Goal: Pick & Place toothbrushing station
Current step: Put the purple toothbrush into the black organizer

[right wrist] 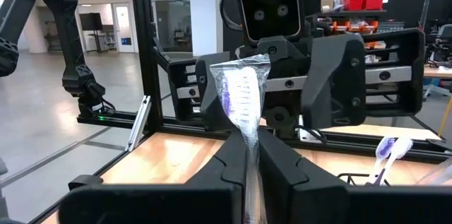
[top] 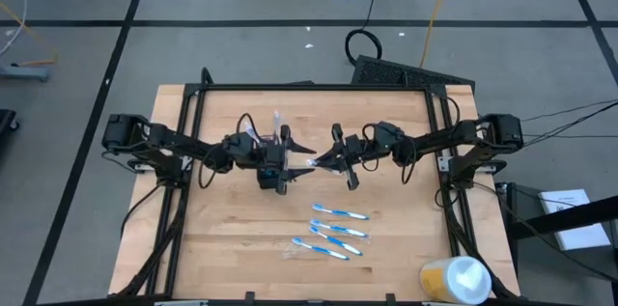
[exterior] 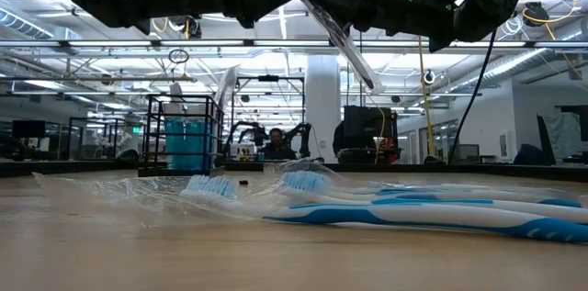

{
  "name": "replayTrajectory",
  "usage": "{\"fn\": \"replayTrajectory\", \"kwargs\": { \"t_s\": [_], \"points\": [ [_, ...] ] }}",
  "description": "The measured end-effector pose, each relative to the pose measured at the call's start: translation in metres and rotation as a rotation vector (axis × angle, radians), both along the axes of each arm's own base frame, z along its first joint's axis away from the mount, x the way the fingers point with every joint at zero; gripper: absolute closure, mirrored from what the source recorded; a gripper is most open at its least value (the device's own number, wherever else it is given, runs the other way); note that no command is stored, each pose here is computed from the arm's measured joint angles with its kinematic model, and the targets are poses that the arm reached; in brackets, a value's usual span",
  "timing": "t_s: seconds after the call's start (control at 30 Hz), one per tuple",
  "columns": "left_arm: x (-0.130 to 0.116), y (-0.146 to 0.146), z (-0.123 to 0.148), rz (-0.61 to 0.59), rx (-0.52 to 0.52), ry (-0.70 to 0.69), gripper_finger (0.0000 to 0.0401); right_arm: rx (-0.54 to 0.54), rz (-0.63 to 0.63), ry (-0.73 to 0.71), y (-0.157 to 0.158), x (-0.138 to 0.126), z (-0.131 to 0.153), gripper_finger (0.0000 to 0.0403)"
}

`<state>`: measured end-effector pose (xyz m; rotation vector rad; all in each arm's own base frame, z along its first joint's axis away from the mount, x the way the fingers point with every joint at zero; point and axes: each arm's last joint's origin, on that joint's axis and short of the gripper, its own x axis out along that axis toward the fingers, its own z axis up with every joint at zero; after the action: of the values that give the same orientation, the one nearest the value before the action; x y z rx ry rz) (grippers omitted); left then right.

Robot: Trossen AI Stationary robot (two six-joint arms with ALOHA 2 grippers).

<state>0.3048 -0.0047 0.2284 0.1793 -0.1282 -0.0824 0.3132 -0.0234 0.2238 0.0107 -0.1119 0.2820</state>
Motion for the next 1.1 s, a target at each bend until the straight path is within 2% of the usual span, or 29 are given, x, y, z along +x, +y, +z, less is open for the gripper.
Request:
{"fn": "replayTrajectory", "kwargs": {
  "t_s": [0.33, 0.47, 0.6, 0.83, 0.93, 1.1],
  "points": [
    [0.000, -0.001, 0.000, -0.004, 0.006, -0.002, 0.0299, 0.000, 0.000, 0.001, 0.000, 0.000, 0.000, 0.0394],
    [0.000, -0.001, 0.000, -0.004, 0.006, -0.002, 0.0333, 0.001, 0.000, 0.005, 0.000, 0.000, 0.000, 0.0394],
    [0.000, -0.001, 0.000, -0.004, 0.008, -0.005, 0.0352, 0.001, -0.001, 0.007, 0.000, 0.000, -0.001, 0.0395],
    [0.000, -0.001, 0.000, -0.001, 0.031, -0.009, 0.0350, 0.001, -0.001, 0.027, 0.000, 0.000, -0.002, 0.0393],
    [-0.003, -0.001, 0.004, 0.004, 0.023, -0.014, 0.0358, 0.006, -0.009, 0.069, -0.002, 0.001, -0.005, 0.0372],
    [-0.017, 0.000, 0.030, 0.017, -0.001, -0.094, 0.0375, 0.019, -0.021, 0.160, -0.007, 0.000, -0.015, 0.0294]
  ]
}}
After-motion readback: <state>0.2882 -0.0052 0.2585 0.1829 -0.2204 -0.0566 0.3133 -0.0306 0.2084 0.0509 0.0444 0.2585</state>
